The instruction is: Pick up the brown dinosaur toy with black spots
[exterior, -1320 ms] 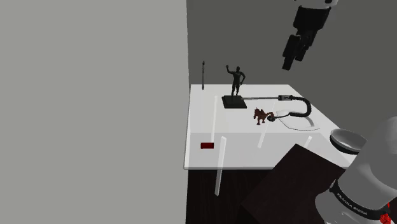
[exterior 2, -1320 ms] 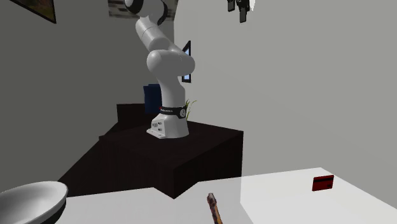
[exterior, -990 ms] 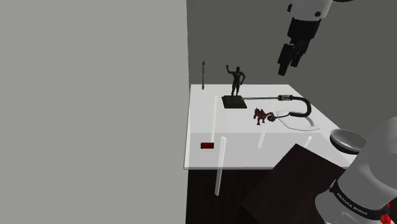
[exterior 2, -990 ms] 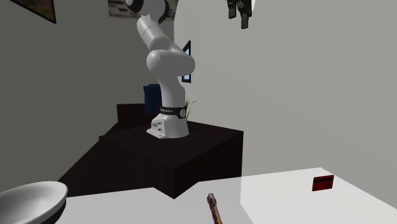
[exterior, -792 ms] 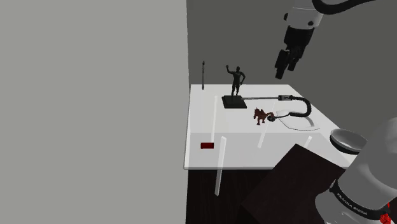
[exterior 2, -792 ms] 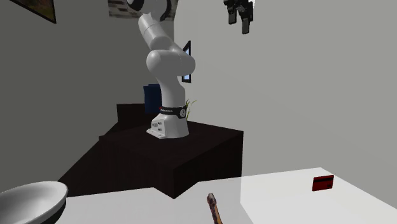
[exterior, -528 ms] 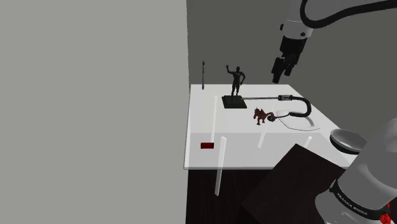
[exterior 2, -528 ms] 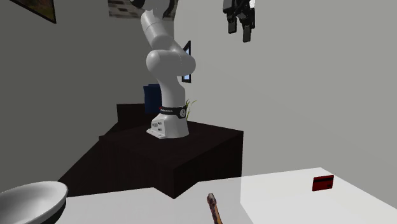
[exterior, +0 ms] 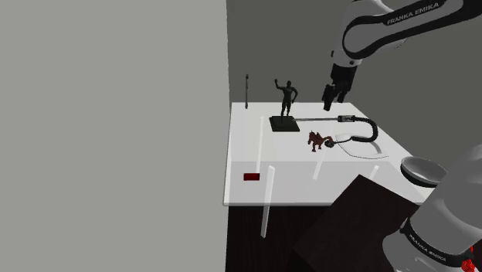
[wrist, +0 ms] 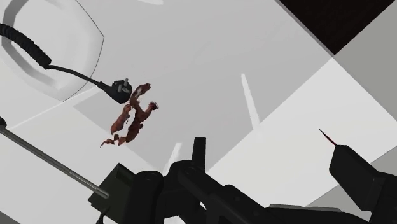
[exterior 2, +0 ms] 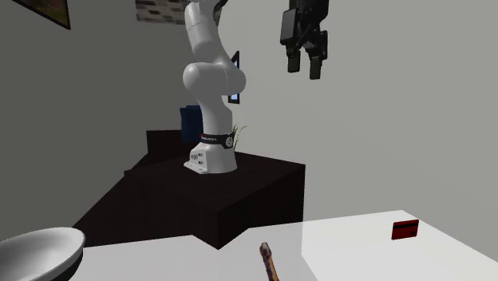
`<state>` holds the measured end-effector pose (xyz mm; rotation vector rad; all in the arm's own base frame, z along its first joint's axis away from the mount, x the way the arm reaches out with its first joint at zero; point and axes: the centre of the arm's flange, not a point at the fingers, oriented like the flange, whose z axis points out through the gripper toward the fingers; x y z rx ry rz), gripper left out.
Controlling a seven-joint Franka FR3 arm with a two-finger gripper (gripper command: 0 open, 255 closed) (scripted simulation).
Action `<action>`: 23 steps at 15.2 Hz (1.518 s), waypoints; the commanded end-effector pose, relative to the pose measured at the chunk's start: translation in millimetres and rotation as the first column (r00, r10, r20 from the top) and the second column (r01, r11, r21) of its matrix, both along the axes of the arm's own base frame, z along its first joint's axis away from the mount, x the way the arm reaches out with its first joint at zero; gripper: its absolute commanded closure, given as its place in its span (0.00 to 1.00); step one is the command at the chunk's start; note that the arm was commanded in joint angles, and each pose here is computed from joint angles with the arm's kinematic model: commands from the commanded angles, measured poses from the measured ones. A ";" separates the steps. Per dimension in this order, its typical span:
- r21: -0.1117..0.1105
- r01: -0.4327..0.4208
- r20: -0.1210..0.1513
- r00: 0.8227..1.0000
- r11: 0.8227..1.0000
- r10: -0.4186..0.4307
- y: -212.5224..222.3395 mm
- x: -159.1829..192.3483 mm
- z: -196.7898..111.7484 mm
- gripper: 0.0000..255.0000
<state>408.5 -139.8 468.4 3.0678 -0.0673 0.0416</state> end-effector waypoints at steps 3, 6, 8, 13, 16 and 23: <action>0.008 0.018 -0.011 1.000 1.000 -0.017 -36.5 18.2 -39.6 0.00; 0.015 0.030 -0.020 0.999 0.999 -0.030 -62.1 32.3 -67.9 0.00; 0.019 0.039 -0.025 0.999 0.999 -0.039 -79.3 41.4 -86.8 0.00; 0.030 0.061 -0.040 0.997 0.998 -0.060 -122.0 63.0 -134.9 0.00; 0.036 0.074 -0.049 0.996 0.997 -0.072 -147.6 75.1 -164.0 0.00; 0.050 0.105 -0.071 0.992 0.993 -0.101 -207.1 101.3 -233.2 0.00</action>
